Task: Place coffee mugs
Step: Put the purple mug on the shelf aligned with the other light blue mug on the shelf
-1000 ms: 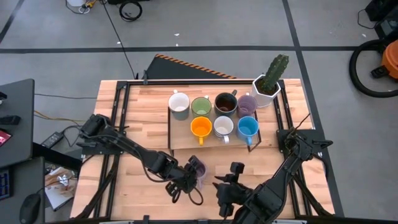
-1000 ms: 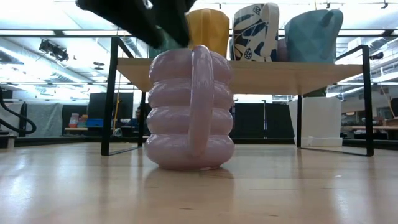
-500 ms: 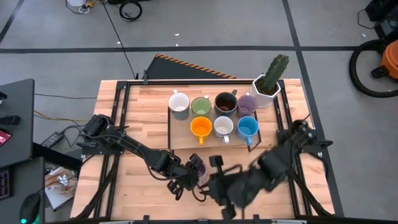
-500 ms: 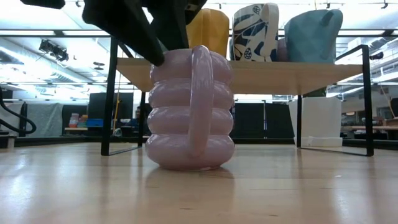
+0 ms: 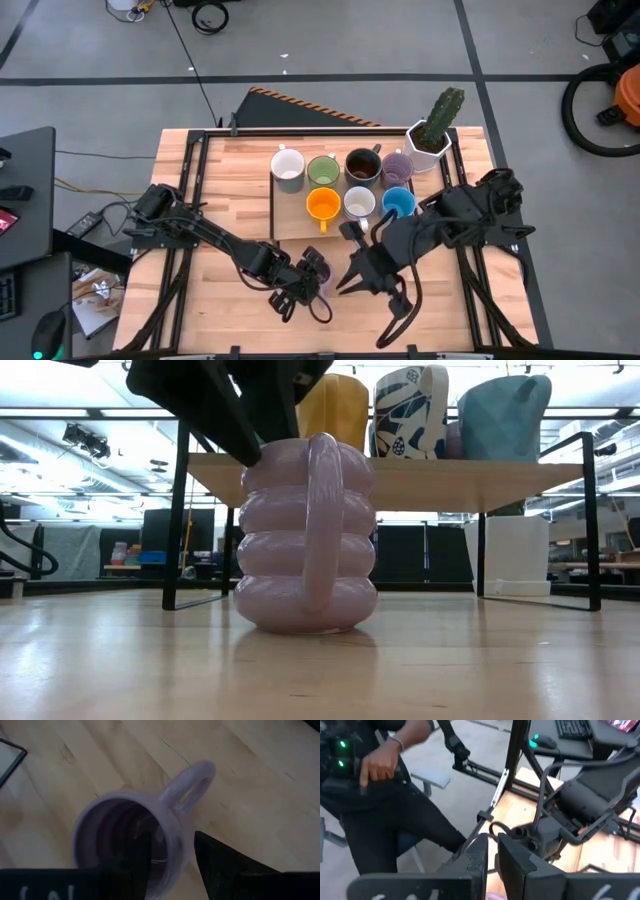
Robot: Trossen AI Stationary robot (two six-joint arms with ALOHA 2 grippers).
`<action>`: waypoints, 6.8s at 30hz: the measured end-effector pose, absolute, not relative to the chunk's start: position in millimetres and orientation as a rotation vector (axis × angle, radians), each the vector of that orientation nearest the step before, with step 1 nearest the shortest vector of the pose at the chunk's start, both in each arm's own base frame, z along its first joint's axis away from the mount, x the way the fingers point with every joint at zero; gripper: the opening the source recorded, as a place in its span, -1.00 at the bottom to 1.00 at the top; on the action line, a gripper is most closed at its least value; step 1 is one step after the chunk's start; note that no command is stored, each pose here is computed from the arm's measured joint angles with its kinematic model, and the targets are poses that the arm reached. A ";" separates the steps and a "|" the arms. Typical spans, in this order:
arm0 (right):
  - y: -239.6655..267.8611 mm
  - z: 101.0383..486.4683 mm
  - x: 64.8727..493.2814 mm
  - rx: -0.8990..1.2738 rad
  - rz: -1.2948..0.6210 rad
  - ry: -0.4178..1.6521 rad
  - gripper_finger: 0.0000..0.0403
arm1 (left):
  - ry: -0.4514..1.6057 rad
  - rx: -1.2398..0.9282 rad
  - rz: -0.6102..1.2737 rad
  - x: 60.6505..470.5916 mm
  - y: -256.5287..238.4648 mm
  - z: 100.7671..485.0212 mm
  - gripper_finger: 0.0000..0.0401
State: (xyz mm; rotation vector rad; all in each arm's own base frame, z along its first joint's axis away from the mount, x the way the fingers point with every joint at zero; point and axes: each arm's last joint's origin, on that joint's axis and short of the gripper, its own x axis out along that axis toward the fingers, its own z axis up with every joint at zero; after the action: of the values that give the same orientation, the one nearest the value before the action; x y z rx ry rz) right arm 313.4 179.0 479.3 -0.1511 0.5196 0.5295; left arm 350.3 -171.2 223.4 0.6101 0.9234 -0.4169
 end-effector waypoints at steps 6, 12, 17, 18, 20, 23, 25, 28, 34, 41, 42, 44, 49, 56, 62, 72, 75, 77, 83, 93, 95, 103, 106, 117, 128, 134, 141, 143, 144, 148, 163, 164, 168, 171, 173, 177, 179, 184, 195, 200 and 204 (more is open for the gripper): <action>188.5 457.6 318.0 -0.169 0.521 0.592 -0.76 | 0.916 0.594 -0.409 351.0 -171.4 223.9 -0.23; 178.1 450.1 307.0 -0.147 0.477 0.563 -0.77 | 0.899 0.584 -0.404 352.3 -172.1 224.9 -0.23; 159.4 449.9 276.6 -0.112 0.468 0.424 -0.81 | 0.900 0.575 -0.401 352.1 -172.5 224.9 -0.23; 154.6 449.7 269.3 -0.110 0.459 0.388 -0.82 | 0.900 0.574 -0.401 352.2 -172.5 225.0 -0.23; 144.4 445.8 256.8 -0.109 0.427 0.326 -0.83 | 0.896 0.573 -0.399 352.6 -172.4 225.1 -0.23; 129.9 435.2 240.2 -0.115 0.370 0.268 -0.83 | 0.903 0.539 -0.376 354.3 -169.0 225.2 -0.23; 120.8 428.7 230.2 -0.108 0.341 0.231 -0.83 | 0.916 0.492 -0.352 356.6 -165.9 223.3 -0.23; 111.3 417.7 218.5 -0.096 0.331 0.195 -0.83 | 0.953 0.461 -0.326 359.3 -163.7 215.5 -0.23; 105.7 391.9 209.1 -0.090 0.331 0.195 -0.83 | 1.001 0.484 -0.311 363.4 -164.7 198.9 -0.23; 107.2 385.7 210.2 -0.046 0.331 0.208 -0.83 | 1.020 0.530 -0.336 362.3 -165.3 194.8 -0.25; 107.2 385.7 210.2 -0.043 0.331 0.208 -0.83 | 1.022 0.540 -0.343 361.8 -165.8 194.7 -0.27; 107.8 385.6 210.0 -0.037 0.333 0.210 -0.83 | 1.027 0.551 -0.359 360.5 -167.1 194.3 -0.33; 111.8 385.7 207.8 -0.037 0.351 0.209 -0.83 | 1.038 0.590 -0.398 357.7 -167.0 195.6 -0.54; 116.5 386.9 205.3 -0.027 0.345 0.201 -0.83 | 1.039 0.596 -0.506 347.6 -164.6 211.3 -0.82; 120.1 387.9 203.3 -0.023 0.360 0.192 -0.83 | 1.035 0.559 -0.562 333.9 -162.1 253.9 -0.82; 123.0 387.0 205.3 -0.022 0.366 0.189 -0.83 | 1.186 0.625 -0.614 309.8 -159.0 309.5 -0.77; 124.6 384.6 207.7 -0.026 0.366 0.199 -0.83 | 1.200 0.671 -0.612 307.2 -155.3 320.3 -0.79; 125.7 382.9 209.4 -0.030 0.365 0.207 -0.83 | 1.181 0.718 -0.602 306.5 -153.9 327.2 -0.80; 126.3 381.8 210.5 -0.031 0.366 0.212 -0.83 | 1.158 0.822 -0.589 305.8 -149.8 337.9 -0.79; 126.5 381.9 210.4 -0.030 0.366 0.211 -0.83 | 1.243 0.850 -0.502 311.9 -121.7 336.6 -0.79; 126.5 381.9 210.4 -0.030 0.367 0.211 -0.83 | 1.249 0.843 -0.496 313.3 -117.1 336.7 -0.79; 126.5 381.9 210.4 -0.029 0.367 0.211 -0.83 | 1.274 0.829 -0.477 316.0 -104.9 337.1 -0.79; 126.5 381.9 210.4 -0.030 0.367 0.211 -0.83 | 1.284 0.825 -0.471 316.3 -101.6 337.0 -0.79; 126.5 382.2 210.4 -0.030 0.368 0.208 -0.83 | 1.323 0.815 -0.451 312.6 -91.6 339.3 -0.79; 126.6 382.7 210.5 -0.028 0.368 0.203 -0.83 | 1.359 0.798 -0.403 316.5 -70.6 339.1 -0.79; 126.6 382.7 210.4 -0.028 0.369 0.204 -0.83 | 1.364 0.812 -0.414 318.8 -60.3 339.1 -0.79; 126.6 382.7 210.4 -0.028 0.370 0.204 -0.83 | 1.366 0.831 -0.430 319.5 -55.7 339.1 -0.78; 126.6 382.7 210.4 -0.028 0.370 0.204 -0.83 | 1.365 0.832 -0.431 319.6 -55.7 339.1 -0.77; 126.6 382.7 210.4 -0.028 0.370 0.204 -0.83 | 1.364 0.833 -0.432 319.7 -55.7 339.1 -0.76; 126.6 382.7 210.4 -0.031 0.370 0.203 -0.83 | 1.359 0.841 -0.422 319.4 -55.6 340.1 -0.65; 126.6 382.8 210.3 -0.032 0.370 0.203 -0.83 | 1.340 0.883 -0.336 316.3 -53.0 347.0 -0.16; 126.6 382.7 210.3 -0.034 0.370 0.203 -0.83 | 1.330 0.883 -0.332 314.4 -53.1 349.6 -0.15; 126.6 382.6 210.3 -0.036 0.371 0.202 -0.83 | 1.276 0.871 -0.305 307.9 -55.2 360.4 -0.14; 126.6 382.8 210.3 -0.036 0.371 0.201 -0.83 | 1.237 0.888 -0.285 302.3 -59.7 367.7 -0.14; 126.7 383.1 210.4 -0.035 0.371 0.198 -0.83 | 1.202 0.911 -0.268 299.0 -64.6 372.5 -0.14; 126.7 383.6 210.4 -0.044 0.372 0.191 -0.83 | 1.110 0.929 -0.272 297.7 -78.3 378.8 -0.13; 126.7 384.3 210.5 -0.045 0.372 0.184 -0.83 | 1.075 0.944 -0.283 297.9 -85.4 379.9 -0.13; 126.9 384.9 210.7 -0.045 0.373 0.177 -0.83 | 1.023 0.949 -0.298 302.2 -96.2 378.9 -0.13; 126.9 385.6 210.8 -0.043 0.373 0.170 -0.83 | 1.014 0.987 -0.400 329.5 -99.4 357.6 -0.13; 127.0 385.5 210.7 -0.042 0.378 0.171 -0.83 | 1.043 0.982 -0.416 331.5 -98.5 351.6 -0.13; 127.1 385.5 210.7 -0.042 0.378 0.171 -0.83 | 1.067 0.983 -0.418 330.0 -96.9 350.1 -0.13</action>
State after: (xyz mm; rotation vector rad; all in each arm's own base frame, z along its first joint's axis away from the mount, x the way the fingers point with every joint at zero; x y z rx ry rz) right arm 210.7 127.1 385.5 -0.0424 0.1708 0.3785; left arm 330.0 -96.9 350.1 0.9827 1.0674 -0.4179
